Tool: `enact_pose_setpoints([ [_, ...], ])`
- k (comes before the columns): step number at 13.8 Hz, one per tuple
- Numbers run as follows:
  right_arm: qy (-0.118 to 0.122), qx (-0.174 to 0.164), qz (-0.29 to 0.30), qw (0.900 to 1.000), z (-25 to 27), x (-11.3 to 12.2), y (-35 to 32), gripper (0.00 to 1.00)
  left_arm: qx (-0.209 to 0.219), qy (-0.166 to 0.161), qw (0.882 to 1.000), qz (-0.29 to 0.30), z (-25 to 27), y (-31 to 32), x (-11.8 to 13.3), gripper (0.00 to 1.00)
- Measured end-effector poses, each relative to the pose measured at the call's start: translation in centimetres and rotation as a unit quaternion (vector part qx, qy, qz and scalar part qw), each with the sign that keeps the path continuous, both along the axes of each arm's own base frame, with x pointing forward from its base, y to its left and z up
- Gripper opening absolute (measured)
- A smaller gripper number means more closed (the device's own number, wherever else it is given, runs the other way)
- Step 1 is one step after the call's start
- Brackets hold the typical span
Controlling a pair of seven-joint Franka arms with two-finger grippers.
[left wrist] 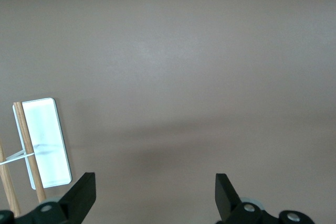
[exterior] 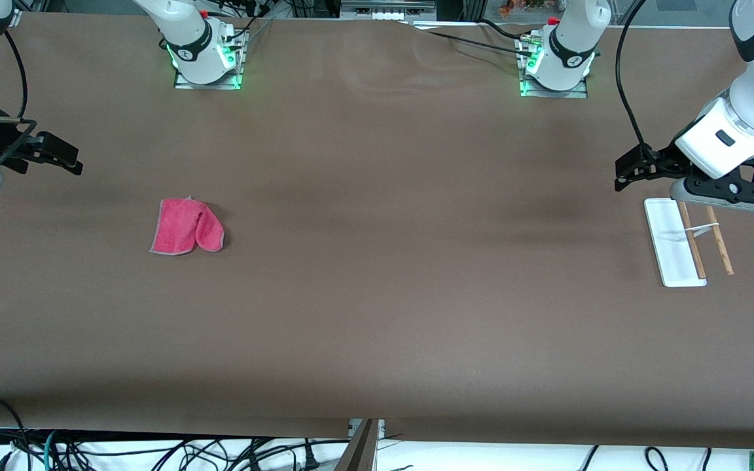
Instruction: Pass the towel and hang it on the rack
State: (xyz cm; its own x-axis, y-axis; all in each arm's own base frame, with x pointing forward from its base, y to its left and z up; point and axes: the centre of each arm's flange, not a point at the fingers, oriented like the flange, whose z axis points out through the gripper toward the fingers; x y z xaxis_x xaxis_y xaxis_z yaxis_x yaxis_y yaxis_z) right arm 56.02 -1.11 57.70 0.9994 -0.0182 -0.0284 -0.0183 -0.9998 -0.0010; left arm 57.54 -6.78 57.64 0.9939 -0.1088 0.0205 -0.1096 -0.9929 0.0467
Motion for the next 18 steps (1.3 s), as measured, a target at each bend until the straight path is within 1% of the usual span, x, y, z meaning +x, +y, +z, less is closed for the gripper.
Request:
enact_pose_setpoints([
  [18, 0.001, 0.0, -0.002, 1.0, -0.07, 0.02, -0.25, 1.0, 0.0, -0.001, 1.0, -0.004, 0.04, -0.42, -0.01, 1.0],
])
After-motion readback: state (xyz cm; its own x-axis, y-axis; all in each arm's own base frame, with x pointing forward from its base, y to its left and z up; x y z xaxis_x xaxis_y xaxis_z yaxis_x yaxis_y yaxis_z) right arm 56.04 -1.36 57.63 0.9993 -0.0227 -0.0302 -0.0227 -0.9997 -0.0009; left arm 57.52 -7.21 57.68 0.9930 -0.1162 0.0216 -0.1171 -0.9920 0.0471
